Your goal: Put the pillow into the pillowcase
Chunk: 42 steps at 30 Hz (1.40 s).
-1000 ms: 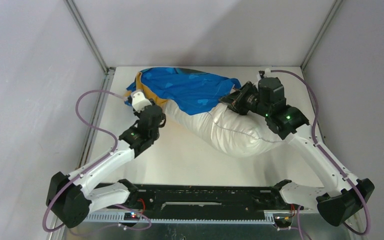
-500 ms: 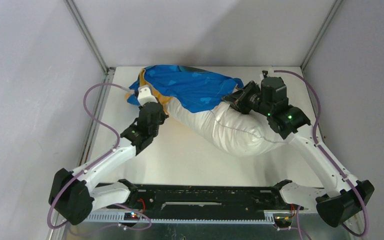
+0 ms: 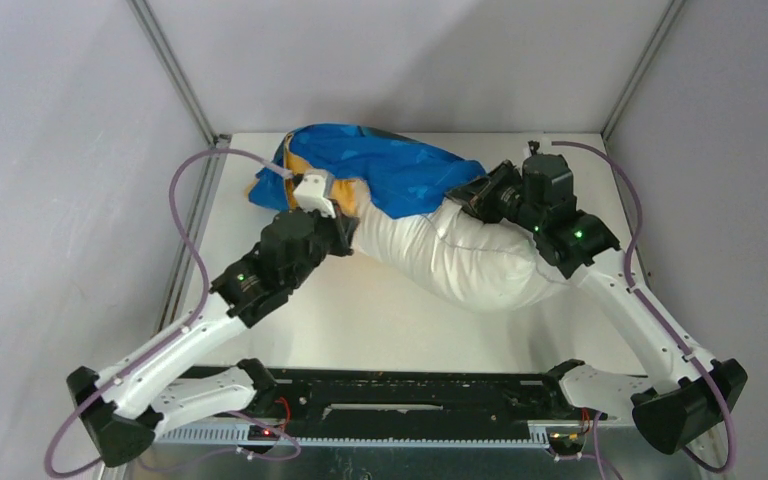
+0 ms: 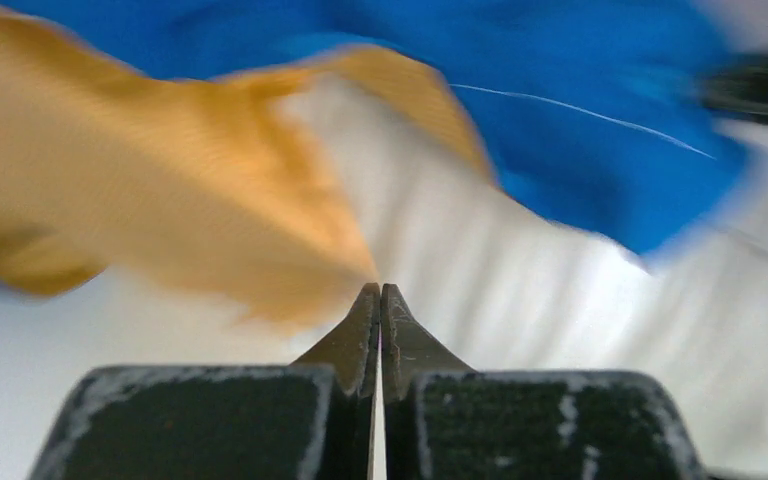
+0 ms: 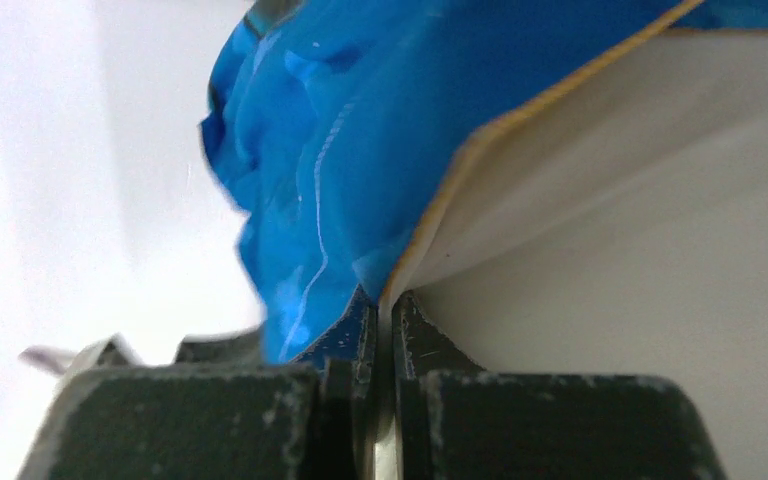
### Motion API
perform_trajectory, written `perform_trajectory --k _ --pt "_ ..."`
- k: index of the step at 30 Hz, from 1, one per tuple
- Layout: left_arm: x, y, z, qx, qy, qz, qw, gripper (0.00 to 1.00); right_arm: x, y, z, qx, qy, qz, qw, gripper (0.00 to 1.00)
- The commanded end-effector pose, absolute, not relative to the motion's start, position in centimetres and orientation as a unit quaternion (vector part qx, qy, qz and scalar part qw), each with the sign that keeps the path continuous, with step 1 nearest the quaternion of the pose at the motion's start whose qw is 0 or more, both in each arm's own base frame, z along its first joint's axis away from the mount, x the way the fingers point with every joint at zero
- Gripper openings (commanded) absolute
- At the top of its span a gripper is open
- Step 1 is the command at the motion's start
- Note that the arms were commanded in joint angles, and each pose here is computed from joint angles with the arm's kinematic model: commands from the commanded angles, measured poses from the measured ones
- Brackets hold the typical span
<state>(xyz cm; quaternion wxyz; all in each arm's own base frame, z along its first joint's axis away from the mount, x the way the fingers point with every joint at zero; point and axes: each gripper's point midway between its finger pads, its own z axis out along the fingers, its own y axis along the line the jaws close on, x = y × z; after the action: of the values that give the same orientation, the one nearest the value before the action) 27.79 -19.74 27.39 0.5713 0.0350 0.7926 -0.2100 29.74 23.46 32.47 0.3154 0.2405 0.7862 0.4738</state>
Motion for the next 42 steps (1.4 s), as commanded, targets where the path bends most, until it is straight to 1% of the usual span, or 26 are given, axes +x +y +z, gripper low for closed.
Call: perform_trajectory --k 1,4,9,13,14,16,19,20,23,24,27,29,32,35,38,42 --pt "21.4 -25.5 40.1 0.168 0.687 -0.356 0.611 0.0 31.4 24.4 38.5 0.237 0.716 0.537 0.378 0.0" --pt "21.8 -26.0 40.6 0.171 0.684 -0.361 0.61 0.0 31.9 24.5 37.5 0.25 0.718 0.529 0.378 0.0" --pt "26.2 -25.5 38.2 0.131 0.732 -0.349 0.571 0.0 32.8 24.1 33.6 0.28 0.734 0.499 0.366 0.0" --pt "26.7 -24.1 38.0 0.102 0.75 -0.325 0.567 0.0 34.0 23.0 30.5 0.302 0.749 0.474 0.351 0.0" --pt "26.7 -23.5 37.4 0.091 0.758 -0.314 0.565 0.03 34.3 22.8 29.9 0.306 0.75 0.473 0.347 0.0" --pt "26.9 -21.8 35.3 0.059 0.778 -0.278 0.56 0.17 34.7 22.5 29.4 0.311 0.75 0.473 0.343 0.0" --pt "26.8 -19.0 30.7 0.007 0.805 -0.224 0.55 0.36 34.8 22.6 29.2 0.31 0.75 0.474 0.341 0.0" --pt "26.7 -18.2 29.3 -0.01 0.809 -0.213 0.547 0.39 34.8 22.6 29.3 0.31 0.75 0.475 0.341 0.0" --pt "25.9 -16.9 25.3 -0.048 0.822 -0.195 0.534 0.57 34.9 22.5 29.3 0.311 0.749 0.476 0.34 0.0" --pt "25.7 -16.7 24.0 -0.052 0.826 -0.184 0.53 0.61 34.9 22.5 29.4 0.311 0.748 0.478 0.34 0.0" --pt "25.6 -16.4 20.1 -0.079 0.838 -0.158 0.516 0.69 35.1 22.6 29.4 0.311 0.746 0.482 0.337 0.0" --pt "26.0 -15.9 18.2 -0.097 0.84 -0.124 0.519 0.73 35.1 22.8 29.5 0.31 0.746 0.487 0.333 0.0" --pt "27.0 -15.1 15.7 -0.133 0.838 -0.078 0.523 0.77 35.1 22.9 29.6 0.31 0.744 0.49 0.33 0.0" --pt "28.2 -14.6 14.2 -0.164 0.828 -0.043 0.535 0.8 35.0 22.8 29.5 0.311 0.745 0.491 0.328 0.0" --pt "29.5 -15.0 13.0 -0.171 0.817 -0.029 0.55 0.82 34.9 22.8 29.6 0.31 0.746 0.491 0.326 0.0" --pt "30.9 -14.8 11.7 -0.177 0.806 0.012 0.565 0.88 34.8 22.6 29.7 0.311 0.746 0.491 0.326 0.0"
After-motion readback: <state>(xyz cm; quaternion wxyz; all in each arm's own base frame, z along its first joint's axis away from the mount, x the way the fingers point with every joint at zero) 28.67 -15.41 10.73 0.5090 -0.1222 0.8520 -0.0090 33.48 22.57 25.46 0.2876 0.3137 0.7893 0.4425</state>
